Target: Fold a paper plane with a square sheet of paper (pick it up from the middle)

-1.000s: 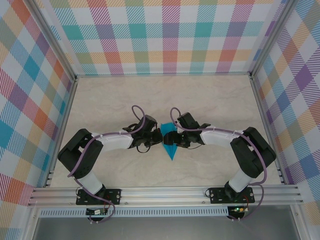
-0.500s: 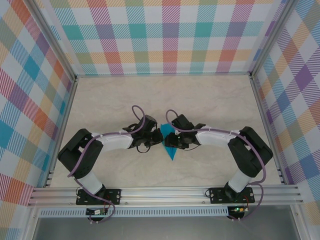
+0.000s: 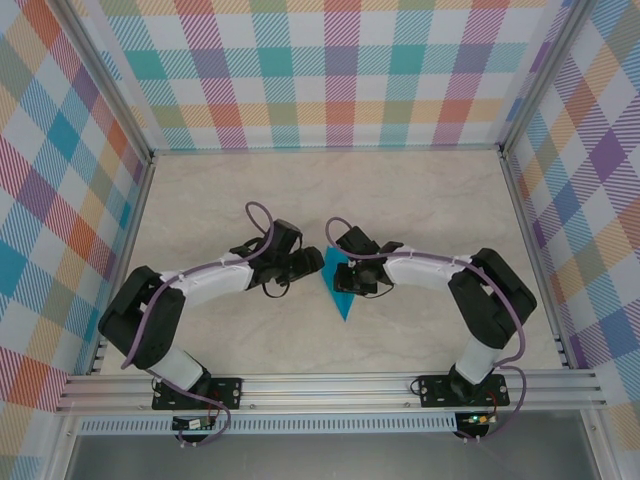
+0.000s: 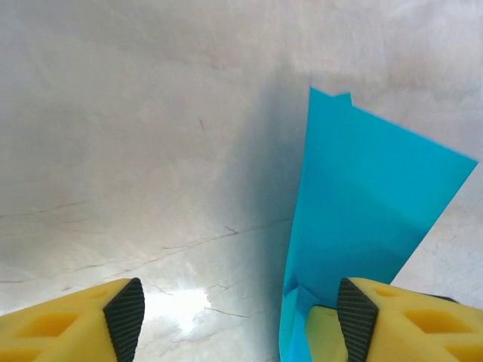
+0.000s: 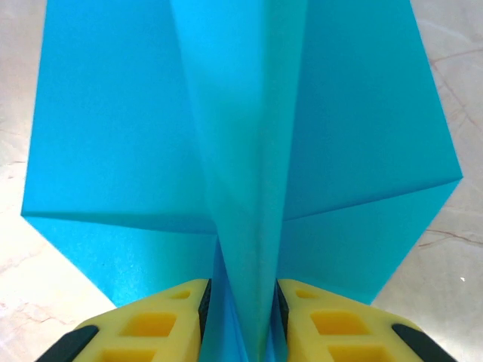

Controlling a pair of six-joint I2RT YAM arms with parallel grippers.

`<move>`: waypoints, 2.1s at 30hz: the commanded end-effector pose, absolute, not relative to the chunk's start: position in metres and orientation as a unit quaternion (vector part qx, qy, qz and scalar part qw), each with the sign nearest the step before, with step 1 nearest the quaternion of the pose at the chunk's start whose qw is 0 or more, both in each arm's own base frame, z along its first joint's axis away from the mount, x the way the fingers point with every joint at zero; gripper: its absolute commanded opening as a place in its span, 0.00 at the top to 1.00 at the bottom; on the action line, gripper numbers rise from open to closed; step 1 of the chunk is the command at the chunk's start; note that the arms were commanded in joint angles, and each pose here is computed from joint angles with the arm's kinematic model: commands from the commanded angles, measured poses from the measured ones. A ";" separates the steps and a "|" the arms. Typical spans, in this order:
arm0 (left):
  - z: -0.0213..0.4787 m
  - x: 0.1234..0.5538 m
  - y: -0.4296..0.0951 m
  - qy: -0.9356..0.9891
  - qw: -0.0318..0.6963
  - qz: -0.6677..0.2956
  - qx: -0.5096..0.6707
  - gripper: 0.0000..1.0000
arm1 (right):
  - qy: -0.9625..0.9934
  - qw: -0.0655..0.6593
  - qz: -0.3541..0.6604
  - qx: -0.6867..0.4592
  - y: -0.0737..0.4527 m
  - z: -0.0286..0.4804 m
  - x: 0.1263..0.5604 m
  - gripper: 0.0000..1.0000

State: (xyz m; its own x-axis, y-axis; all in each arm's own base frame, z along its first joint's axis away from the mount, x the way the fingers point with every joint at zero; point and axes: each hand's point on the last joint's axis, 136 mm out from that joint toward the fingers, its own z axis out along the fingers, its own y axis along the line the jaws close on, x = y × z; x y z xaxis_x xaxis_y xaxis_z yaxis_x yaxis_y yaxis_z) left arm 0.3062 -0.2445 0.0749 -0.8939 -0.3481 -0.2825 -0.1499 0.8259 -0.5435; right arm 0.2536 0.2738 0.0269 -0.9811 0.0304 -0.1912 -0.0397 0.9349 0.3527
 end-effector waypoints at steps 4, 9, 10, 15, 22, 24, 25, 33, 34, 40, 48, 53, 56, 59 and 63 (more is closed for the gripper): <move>0.086 0.307 -0.196 0.945 0.212 -0.182 -0.169 0.17 | 0.987 0.093 0.135 0.005 0.268 0.025 0.253 0.78; 0.090 0.308 -0.181 0.948 0.222 -0.151 -0.169 0.09 | 0.988 0.123 0.096 0.008 0.252 0.048 0.261 0.88; 0.089 0.307 -0.180 0.949 0.221 -0.145 -0.169 0.03 | 0.988 0.129 0.089 0.008 0.249 0.054 0.263 0.89; 0.084 0.307 -0.175 0.953 0.216 -0.128 -0.169 0.00 | 0.986 0.157 0.048 0.009 0.232 0.077 0.269 0.92; 0.073 0.305 -0.175 0.960 0.198 -0.113 -0.165 0.00 | 0.992 0.121 0.034 -0.023 0.240 0.057 0.268 0.91; 0.070 0.305 -0.175 0.961 0.194 -0.111 -0.165 0.00 | 0.994 0.104 0.027 -0.026 0.242 0.046 0.267 0.90; 0.070 0.305 -0.175 0.961 0.193 -0.109 -0.164 0.00 | 0.994 0.099 0.023 -0.027 0.243 0.042 0.267 0.90; 0.066 0.304 -0.179 0.963 0.186 -0.119 -0.157 0.00 | 0.997 0.074 0.003 -0.015 0.243 0.021 0.266 0.83; 0.067 0.304 -0.179 0.962 0.187 -0.118 -0.157 0.00 | 0.997 0.070 0.002 -0.013 0.243 0.019 0.266 0.83; 0.071 0.305 -0.176 0.963 0.191 -0.111 -0.157 0.00 | 0.997 0.073 -0.003 0.001 0.242 0.020 0.269 0.92; 0.082 0.307 -0.166 0.961 0.203 -0.098 -0.160 0.00 | 0.993 0.118 0.016 -0.007 0.254 0.048 0.324 0.94; 0.089 0.307 -0.159 0.960 0.209 -0.093 -0.160 0.00 | 0.992 0.126 0.016 -0.018 0.261 0.045 0.372 0.95; 0.091 0.306 -0.157 0.961 0.210 -0.090 -0.158 0.00 | 0.990 0.131 0.026 -0.034 0.267 0.046 0.393 0.93; 0.091 0.306 -0.158 0.961 0.208 -0.093 -0.156 0.00 | 0.991 0.123 0.029 -0.038 0.269 0.043 0.409 0.93; 0.094 0.308 -0.162 0.962 0.207 -0.100 -0.146 0.00 | 0.993 0.106 0.032 -0.035 0.269 0.033 0.416 0.91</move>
